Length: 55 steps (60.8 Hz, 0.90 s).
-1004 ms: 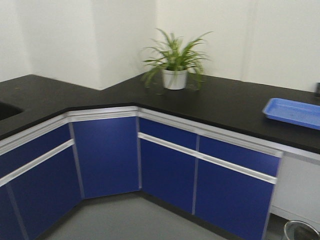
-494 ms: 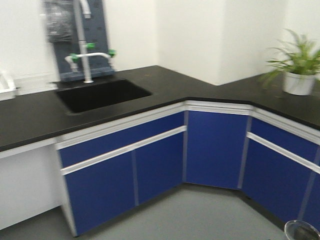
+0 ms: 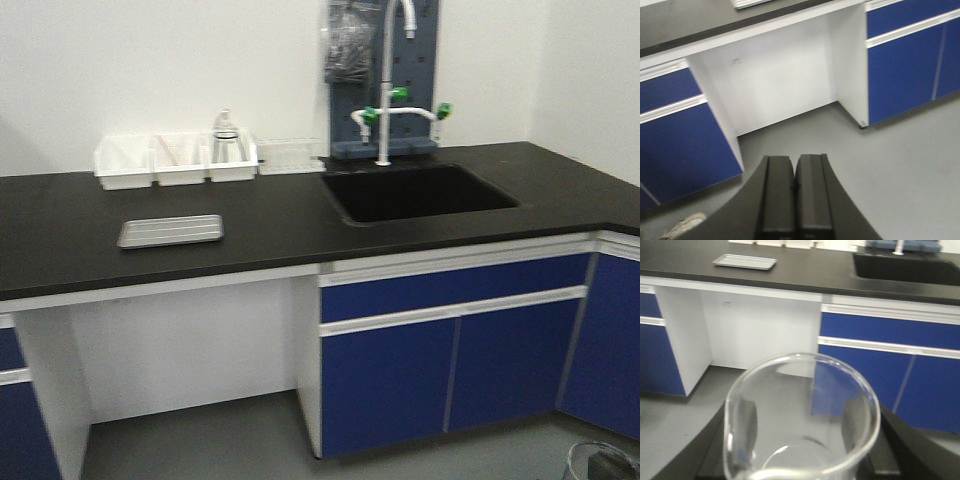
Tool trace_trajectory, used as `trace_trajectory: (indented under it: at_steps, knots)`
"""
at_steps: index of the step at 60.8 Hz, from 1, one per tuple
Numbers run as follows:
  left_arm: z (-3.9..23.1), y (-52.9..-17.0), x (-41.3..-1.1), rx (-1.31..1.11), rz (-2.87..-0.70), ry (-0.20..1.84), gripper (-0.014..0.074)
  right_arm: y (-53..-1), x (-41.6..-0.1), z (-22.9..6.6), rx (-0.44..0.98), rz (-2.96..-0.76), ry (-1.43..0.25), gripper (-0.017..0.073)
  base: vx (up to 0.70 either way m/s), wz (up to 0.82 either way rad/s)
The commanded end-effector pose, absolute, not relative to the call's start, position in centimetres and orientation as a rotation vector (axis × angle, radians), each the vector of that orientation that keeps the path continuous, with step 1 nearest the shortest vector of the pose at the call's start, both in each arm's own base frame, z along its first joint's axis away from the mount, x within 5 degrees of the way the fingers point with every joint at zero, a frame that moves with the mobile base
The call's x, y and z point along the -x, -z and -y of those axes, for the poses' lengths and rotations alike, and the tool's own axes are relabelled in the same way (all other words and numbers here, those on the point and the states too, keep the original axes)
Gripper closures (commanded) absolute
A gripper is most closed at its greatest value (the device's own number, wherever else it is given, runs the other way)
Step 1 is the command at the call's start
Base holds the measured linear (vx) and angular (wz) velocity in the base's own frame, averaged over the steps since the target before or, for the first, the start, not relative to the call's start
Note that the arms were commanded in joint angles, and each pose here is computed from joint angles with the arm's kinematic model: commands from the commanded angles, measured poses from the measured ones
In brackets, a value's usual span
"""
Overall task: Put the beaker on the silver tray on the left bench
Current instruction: 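Drive the base to the bench with the silver tray, holding the beaker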
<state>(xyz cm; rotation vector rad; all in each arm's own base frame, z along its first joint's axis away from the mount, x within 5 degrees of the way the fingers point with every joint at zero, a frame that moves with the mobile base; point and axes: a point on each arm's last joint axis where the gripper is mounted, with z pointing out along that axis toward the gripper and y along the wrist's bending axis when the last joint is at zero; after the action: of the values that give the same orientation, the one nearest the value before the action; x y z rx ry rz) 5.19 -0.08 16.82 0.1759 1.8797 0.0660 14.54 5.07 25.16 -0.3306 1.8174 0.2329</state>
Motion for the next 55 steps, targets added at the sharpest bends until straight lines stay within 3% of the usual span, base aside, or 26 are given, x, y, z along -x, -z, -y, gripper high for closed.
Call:
trace_trajectory:
  at_steps: [1,29,55]
  knots:
    - [0.22,-16.90,-5.38,-0.178,-1.810,-0.050,0.0592,-26.90,-14.81,-5.25,0.329,-1.703,-0.248,0.0571,0.16,0.47]
    - [0.22,-16.90,-5.38,-0.178,-1.810,-0.050,0.0592,-26.90,-14.81,-5.25,0.329,-1.703,-0.248,0.0571,0.26,0.40]
    - [0.22,-16.90,-5.38,-0.178,-1.810,-0.050,0.0592,-26.90,-14.81,-5.25,0.329,-1.703,-0.248,0.0571,0.41,0.17]
